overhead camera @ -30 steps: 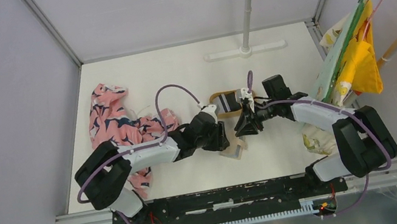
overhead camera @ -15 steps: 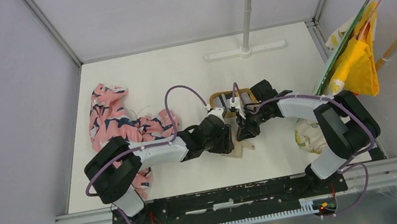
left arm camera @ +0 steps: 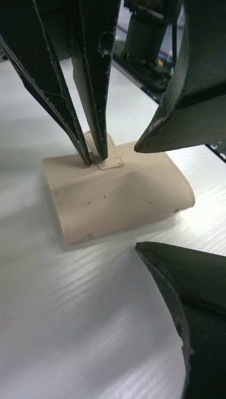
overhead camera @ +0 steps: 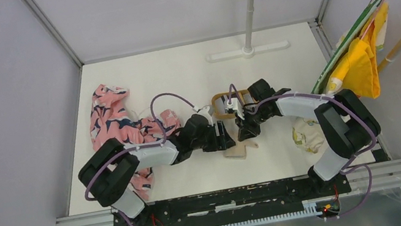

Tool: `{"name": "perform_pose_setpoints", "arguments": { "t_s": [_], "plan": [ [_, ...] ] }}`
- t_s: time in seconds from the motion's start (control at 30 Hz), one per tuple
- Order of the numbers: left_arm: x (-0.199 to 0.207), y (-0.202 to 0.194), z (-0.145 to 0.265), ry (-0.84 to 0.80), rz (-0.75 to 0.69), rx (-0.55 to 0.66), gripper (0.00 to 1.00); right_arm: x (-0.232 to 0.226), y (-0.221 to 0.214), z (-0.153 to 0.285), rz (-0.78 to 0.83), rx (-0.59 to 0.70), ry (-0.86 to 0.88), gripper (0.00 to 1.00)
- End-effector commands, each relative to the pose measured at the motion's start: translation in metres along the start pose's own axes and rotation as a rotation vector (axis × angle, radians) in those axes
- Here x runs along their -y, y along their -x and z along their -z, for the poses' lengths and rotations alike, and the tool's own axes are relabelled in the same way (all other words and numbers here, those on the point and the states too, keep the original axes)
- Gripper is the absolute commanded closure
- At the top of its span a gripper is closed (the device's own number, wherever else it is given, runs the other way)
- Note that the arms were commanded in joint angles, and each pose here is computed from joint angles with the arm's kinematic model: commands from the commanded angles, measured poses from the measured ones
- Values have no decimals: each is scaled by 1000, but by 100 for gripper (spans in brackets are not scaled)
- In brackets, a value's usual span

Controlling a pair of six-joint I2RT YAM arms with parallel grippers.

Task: Put the credit cards into the card holder
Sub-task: Turn over the card holder at the center of the board.

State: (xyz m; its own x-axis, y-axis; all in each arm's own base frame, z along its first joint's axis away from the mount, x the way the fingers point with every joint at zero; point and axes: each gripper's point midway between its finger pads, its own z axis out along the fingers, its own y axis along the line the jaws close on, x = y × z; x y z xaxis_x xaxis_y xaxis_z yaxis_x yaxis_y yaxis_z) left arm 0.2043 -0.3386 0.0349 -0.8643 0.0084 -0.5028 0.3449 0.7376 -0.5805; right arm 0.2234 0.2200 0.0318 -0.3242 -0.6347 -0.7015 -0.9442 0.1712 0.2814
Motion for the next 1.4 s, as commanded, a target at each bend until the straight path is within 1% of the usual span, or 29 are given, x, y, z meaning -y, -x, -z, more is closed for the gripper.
{"name": "perform_pose_setpoints", "arguments": {
  "t_s": [0.0,0.2,0.37,0.5,0.63,0.77,0.97,1.07,1.17,1.3,1.37],
  "plan": [
    [4,-27,-4,-70,140,-94,24,15,-35,1,0,-148,-77,79],
    [-8,-55,-8,-82,291,-138,24,13,-37,0,-11,-154,-59,79],
    [-12,-66,-10,-112,393,-130,32,12,-40,-1,-21,-163,-47,79],
    [-7,-56,-12,-154,454,-74,35,11,-42,-2,-24,-167,-44,79],
    [0,-38,-14,-194,505,-6,41,9,-43,-3,-29,-167,-29,79],
    [3,-24,-16,-208,551,54,45,5,-39,-3,-26,-152,-12,79],
    [4,-15,-22,-212,580,83,57,0,-31,-3,-19,-116,20,79],
    [1,-15,-26,-200,584,89,66,-3,-27,-2,-13,-102,31,79],
    [0,-16,-26,-196,572,92,79,-6,-22,-1,-3,-84,45,79],
    [-3,-12,-19,-173,482,121,96,-20,-1,7,58,-2,128,76],
    [-9,-10,-14,-129,397,144,98,-29,15,15,103,64,163,72]
  ]
}}
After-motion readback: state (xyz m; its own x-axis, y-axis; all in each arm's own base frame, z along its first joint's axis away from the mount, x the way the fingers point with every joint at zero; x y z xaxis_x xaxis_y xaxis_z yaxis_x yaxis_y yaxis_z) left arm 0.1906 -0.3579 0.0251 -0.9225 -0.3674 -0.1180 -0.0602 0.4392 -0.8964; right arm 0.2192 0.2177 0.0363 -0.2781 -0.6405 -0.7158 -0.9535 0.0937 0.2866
